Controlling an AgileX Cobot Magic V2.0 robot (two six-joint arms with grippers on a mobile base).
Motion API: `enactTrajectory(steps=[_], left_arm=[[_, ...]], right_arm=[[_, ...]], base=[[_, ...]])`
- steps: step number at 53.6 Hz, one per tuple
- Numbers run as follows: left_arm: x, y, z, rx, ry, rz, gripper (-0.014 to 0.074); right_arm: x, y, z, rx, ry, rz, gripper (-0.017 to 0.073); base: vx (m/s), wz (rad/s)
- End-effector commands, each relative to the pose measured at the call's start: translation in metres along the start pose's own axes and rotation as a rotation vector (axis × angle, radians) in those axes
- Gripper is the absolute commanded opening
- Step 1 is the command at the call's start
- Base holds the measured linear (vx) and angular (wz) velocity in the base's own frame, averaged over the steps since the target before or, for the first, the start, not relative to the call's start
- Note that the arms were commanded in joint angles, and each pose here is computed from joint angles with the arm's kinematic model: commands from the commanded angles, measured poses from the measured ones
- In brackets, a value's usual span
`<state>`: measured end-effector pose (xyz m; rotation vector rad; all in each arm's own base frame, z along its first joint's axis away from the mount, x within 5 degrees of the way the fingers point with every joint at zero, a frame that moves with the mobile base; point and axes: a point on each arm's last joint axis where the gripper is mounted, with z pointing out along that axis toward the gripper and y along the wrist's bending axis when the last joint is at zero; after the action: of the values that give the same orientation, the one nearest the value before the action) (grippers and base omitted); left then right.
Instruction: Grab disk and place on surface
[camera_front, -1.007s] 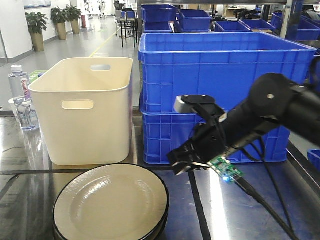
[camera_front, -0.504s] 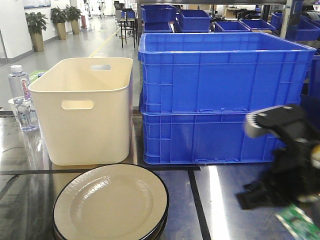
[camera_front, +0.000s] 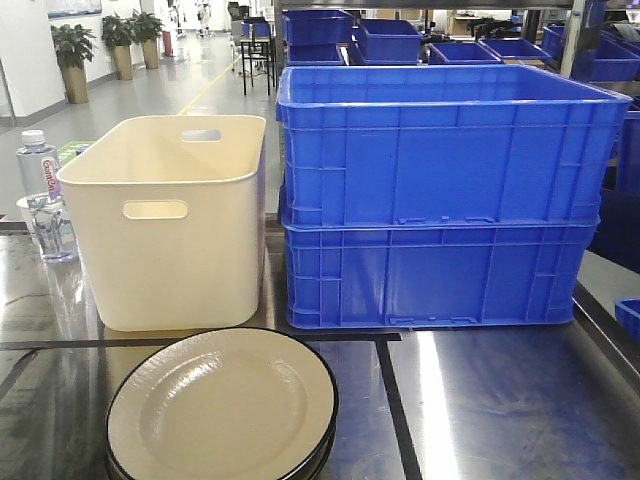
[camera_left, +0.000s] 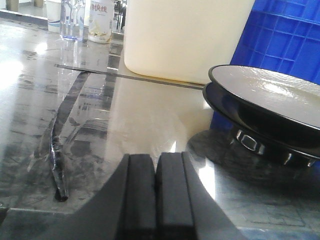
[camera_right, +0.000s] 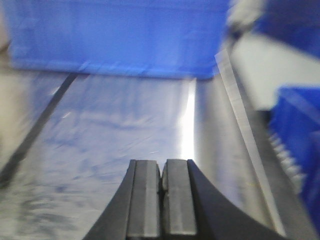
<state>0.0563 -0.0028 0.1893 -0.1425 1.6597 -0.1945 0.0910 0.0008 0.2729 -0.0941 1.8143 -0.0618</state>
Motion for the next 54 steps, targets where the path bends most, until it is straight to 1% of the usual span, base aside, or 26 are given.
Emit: enactTrajectory(steps=[1, 11, 13, 14, 15, 16, 18, 24, 32, 54], left_arm=[[-0.013, -0.002, -0.002, 0.016, -0.098, -0.006, -0.0007], [-0.013, -0.002, -0.002, 0.016, -0.098, -0.006, -0.0007], [-0.013, -0.002, -0.001, 0.016, -0.097, -0.006, -0.0007], [-0.013, -0.002, -0.001, 0.016, -0.097, -0.006, -0.0007], [-0.013, -0.002, -0.001, 0.016, -0.097, -0.006, -0.0007], [-0.013, -0.002, -0.002, 0.016, -0.097, -0.006, -0.0007], [-0.013, -0.002, -0.002, 0.016, -0.098, -0.006, -0.0007], [-0.013, -0.002, -0.001, 0.016, -0.097, -0.007, -0.0007], [-0.013, -0.002, -0.001, 0.015, -0.096, -0.007, -0.0007], [-0.013, -0.002, -0.001, 0.015, -0.096, -0.007, -0.0007]], right_arm=[[0.012, -0.002, -0.017, 0.054, -0.181, 0.008, -0.0008], [0.072, 0.004, -0.02, 0.068, -0.221, 0.017, -0.0008], [0.083, 0.005, -0.016, 0.062, -0.23, 0.041, -0.0008], [0.088, 0.006, -0.013, 0.05, -0.23, 0.062, -0.0008], [0.089, 0.006, -0.013, 0.042, -0.191, 0.082, -0.0008], [0.09, 0.007, -0.013, 0.035, -0.164, 0.091, -0.0008], [0.091, 0.007, -0.013, 0.023, -0.145, 0.098, -0.0008], [0.097, 0.01, -0.012, -0.009, -0.095, 0.09, -0.0008], [0.102, 0.01, -0.012, -0.014, -0.035, 0.091, -0.0008], [0.103, 0.01, -0.012, -0.014, -0.024, 0.091, -0.0008]], base=[[0.0, 0.0], [0.0, 0.0], [0.0, 0.0], [0.0, 0.0], [0.0, 0.0], [0.0, 0.0], [0.0, 0.0], [0.0, 0.01], [0.0, 0.0], [0.0, 0.0]])
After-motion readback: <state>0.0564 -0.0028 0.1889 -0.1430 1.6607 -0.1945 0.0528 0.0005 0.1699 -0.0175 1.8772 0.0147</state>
